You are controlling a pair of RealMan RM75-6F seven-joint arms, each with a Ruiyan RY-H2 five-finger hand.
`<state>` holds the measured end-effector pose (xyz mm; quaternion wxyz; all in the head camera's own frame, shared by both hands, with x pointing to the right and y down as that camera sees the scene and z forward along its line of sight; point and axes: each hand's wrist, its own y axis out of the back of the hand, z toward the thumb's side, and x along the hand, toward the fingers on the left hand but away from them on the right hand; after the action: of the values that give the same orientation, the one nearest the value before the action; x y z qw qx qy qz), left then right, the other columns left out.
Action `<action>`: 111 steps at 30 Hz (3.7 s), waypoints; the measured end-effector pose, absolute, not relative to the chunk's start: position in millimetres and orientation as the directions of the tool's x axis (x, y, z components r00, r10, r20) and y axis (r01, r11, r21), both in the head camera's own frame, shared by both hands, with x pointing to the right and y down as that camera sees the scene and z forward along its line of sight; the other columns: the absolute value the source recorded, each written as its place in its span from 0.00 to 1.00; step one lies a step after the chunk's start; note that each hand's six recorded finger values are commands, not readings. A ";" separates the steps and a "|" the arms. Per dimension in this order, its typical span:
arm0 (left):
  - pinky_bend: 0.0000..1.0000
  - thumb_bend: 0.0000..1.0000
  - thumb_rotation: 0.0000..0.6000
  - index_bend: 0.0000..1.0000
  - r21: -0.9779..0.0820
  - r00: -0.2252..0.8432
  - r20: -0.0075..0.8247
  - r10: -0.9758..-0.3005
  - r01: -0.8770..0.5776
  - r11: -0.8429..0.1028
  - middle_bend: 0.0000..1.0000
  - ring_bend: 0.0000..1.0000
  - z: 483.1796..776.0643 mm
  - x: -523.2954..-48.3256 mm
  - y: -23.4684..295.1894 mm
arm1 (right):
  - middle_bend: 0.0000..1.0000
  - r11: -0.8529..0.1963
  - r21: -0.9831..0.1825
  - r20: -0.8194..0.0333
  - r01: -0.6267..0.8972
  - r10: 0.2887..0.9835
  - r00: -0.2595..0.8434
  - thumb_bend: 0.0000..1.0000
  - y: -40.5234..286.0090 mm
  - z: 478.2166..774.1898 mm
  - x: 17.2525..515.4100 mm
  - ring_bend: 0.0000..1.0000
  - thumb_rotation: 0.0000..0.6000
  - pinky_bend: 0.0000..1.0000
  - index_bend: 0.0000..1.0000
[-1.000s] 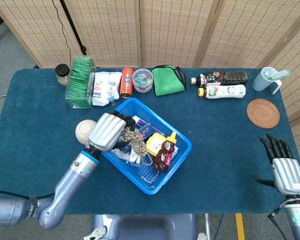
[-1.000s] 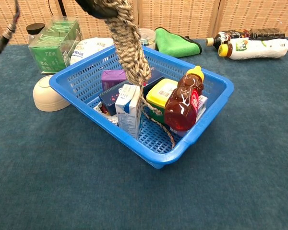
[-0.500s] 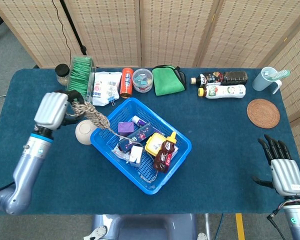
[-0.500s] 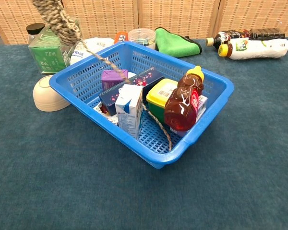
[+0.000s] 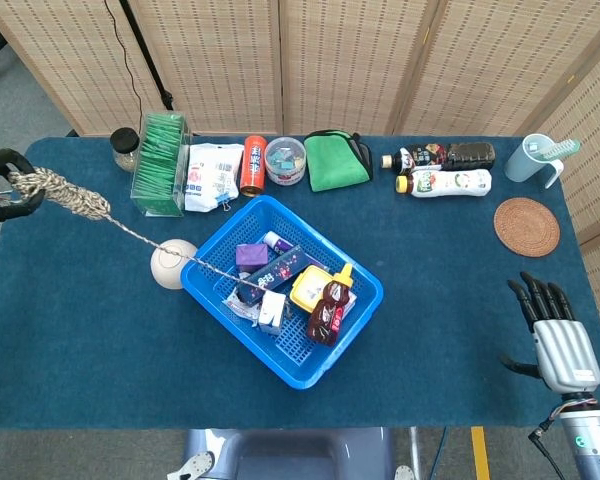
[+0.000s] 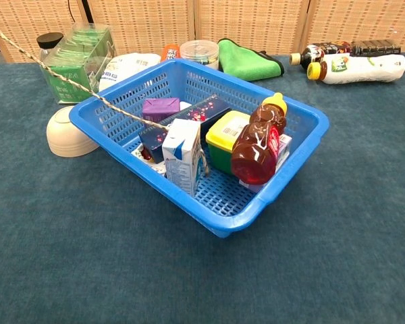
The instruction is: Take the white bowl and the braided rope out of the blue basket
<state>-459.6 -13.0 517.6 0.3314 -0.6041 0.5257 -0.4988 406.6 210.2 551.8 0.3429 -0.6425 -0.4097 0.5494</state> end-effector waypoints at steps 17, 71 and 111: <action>0.40 0.51 1.00 0.67 -0.962 -0.167 0.043 -0.985 -0.272 0.004 0.63 0.53 418.3 -519.7 -36.0 | 0.00 -0.430 -0.890 -0.426 0.148 0.903 0.063 0.00 210.3 552.5 405.5 0.00 1.00 0.00 0.00; 0.40 0.51 1.00 0.66 -0.978 -0.001 -0.020 -1.000 -0.209 0.020 0.63 0.51 405.5 -421.9 -51.5 | 0.00 -0.442 -0.886 -0.438 0.138 0.897 0.058 0.00 209.0 558.2 405.5 0.00 1.00 0.00 0.00; 0.00 0.20 1.00 0.00 -0.931 0.152 0.264 -0.953 -0.218 -0.293 0.00 0.00 493.0 -394.2 22.6 | 0.00 -0.450 -0.884 -0.444 0.128 0.893 0.073 0.00 212.0 558.0 402.5 0.00 1.00 0.00 0.00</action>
<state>-394.2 22.6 493.0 0.3897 -0.6512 0.4493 -0.4713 402.5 212.0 558.0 0.3447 -0.6461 -0.3951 0.5546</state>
